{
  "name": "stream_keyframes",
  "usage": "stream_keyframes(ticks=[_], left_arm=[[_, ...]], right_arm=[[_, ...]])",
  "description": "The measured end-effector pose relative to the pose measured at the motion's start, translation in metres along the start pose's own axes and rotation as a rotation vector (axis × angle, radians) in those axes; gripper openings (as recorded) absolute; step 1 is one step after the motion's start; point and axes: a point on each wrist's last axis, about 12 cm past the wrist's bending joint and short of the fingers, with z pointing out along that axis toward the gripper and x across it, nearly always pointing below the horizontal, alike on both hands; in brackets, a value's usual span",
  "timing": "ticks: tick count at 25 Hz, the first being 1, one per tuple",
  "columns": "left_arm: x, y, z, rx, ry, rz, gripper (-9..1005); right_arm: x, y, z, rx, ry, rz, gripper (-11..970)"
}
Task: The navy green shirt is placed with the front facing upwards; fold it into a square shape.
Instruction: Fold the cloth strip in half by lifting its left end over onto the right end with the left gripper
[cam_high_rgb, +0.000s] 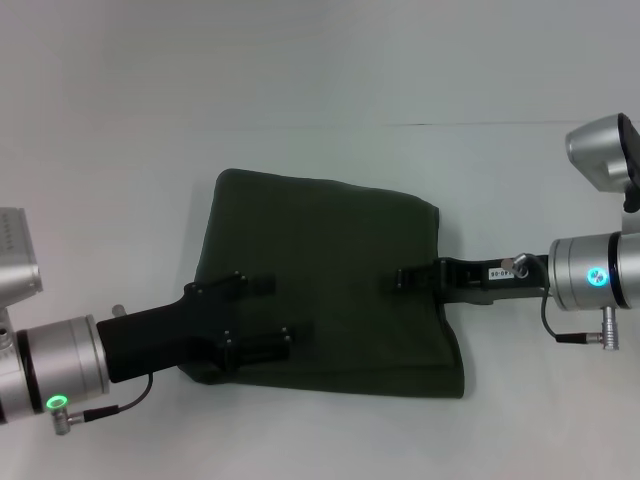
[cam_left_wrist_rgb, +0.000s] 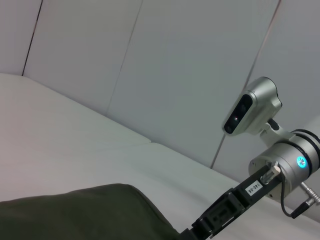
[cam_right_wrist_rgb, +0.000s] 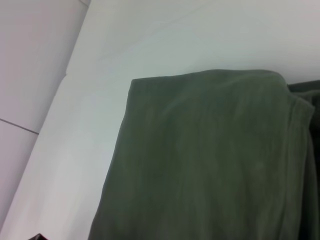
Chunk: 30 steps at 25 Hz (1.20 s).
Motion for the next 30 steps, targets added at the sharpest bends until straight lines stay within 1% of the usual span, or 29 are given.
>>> stream_keyframes(ticks=[10,15,20,23,30], left_arm=[[0.001,-0.001,0.000,0.004,-0.003,-0.002,917],[0.000,0.000,-0.002,-0.002,-0.007,-0.003,919],[-0.003,0.004,-0.006,-0.022,-0.019,0.004,919],[-0.004,0.006,-0.008,-0.030,-0.022,0.007,919],[-0.004,0.006,-0.010,-0.040,-0.032,0.005,918]], right_arm=[[0.001,0.001,0.001,-0.008,-0.014,-0.035,567],[-0.003,0.004,0.002,-0.021,-0.026,-0.063,349],[-0.012,0.010,-0.001,-0.038,-0.057,-0.095,117],[-0.020,0.015,-0.003,-0.051,-0.075,-0.110,82],[-0.035,0.030,-0.008,-0.091,-0.089,-0.164,81]])
